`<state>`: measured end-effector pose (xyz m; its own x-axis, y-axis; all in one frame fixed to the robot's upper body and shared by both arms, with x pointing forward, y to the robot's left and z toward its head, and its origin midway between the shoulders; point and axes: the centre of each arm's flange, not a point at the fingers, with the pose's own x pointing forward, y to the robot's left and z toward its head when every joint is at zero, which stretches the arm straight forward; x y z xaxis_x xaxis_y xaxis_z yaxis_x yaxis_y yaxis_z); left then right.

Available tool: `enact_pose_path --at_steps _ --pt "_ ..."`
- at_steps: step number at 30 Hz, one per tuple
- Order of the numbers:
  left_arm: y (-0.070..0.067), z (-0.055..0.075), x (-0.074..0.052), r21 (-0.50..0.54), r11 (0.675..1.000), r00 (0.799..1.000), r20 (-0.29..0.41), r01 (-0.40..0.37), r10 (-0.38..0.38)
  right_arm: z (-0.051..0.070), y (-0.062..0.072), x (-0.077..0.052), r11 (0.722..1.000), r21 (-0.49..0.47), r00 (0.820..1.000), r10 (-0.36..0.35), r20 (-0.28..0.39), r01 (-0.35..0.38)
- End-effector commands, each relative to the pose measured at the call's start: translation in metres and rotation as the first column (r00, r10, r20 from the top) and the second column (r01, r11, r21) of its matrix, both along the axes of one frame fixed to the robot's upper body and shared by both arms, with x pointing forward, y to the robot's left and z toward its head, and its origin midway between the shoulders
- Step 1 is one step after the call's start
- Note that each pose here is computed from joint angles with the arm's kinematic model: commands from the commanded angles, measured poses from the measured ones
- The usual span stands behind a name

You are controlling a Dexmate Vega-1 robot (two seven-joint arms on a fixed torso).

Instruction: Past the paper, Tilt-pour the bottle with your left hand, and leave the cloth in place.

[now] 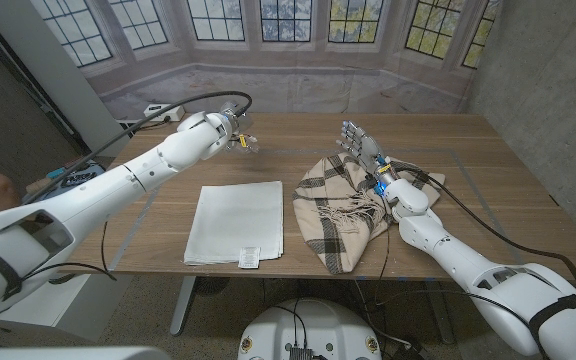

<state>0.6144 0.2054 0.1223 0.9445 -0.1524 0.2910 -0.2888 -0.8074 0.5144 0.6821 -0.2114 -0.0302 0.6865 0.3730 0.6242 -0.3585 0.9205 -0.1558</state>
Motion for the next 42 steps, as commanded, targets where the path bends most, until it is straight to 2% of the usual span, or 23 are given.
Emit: enact_pose_path --at_steps 1,4,8,13,17,27,31,42 --pt "-0.001 -0.001 0.001 -0.002 1.000 1.000 -0.004 0.000 0.000 -0.001 0.000 0.000 1.000 0.001 1.000 -0.001 -0.003 0.001" --pt "-0.001 -0.002 0.002 -0.001 1.000 1.000 -0.011 -0.001 0.001 -0.001 0.000 0.000 1.000 0.003 1.000 -0.002 -0.004 0.002" --pt "0.003 -0.003 -0.001 -0.020 1.000 1.000 0.028 0.010 -0.010 -0.001 0.000 0.000 1.000 0.005 1.000 -0.001 -0.006 0.001" --pt "0.008 -0.001 -0.003 -0.078 0.997 0.997 0.072 0.012 -0.006 0.000 0.002 0.001 1.000 0.001 1.000 0.004 -0.008 -0.004" --pt "0.012 -0.004 -0.005 -0.145 0.989 0.994 0.105 0.023 -0.008 0.003 0.002 0.001 1.000 -0.007 1.000 0.003 -0.006 -0.003" --pt "0.018 -0.014 -0.010 -0.295 0.953 0.986 0.163 0.065 -0.017 0.008 0.003 0.002 1.000 -0.024 1.000 0.007 -0.009 -0.007" --pt "0.022 -0.020 -0.011 -0.364 0.927 0.982 0.189 0.090 -0.021 0.007 0.003 0.003 1.000 -0.028 1.000 0.005 -0.016 -0.005" --pt "0.028 -0.027 -0.013 -0.464 0.871 0.965 0.261 0.160 -0.038 0.008 0.004 0.003 0.999 -0.034 1.000 0.002 -0.021 -0.003"
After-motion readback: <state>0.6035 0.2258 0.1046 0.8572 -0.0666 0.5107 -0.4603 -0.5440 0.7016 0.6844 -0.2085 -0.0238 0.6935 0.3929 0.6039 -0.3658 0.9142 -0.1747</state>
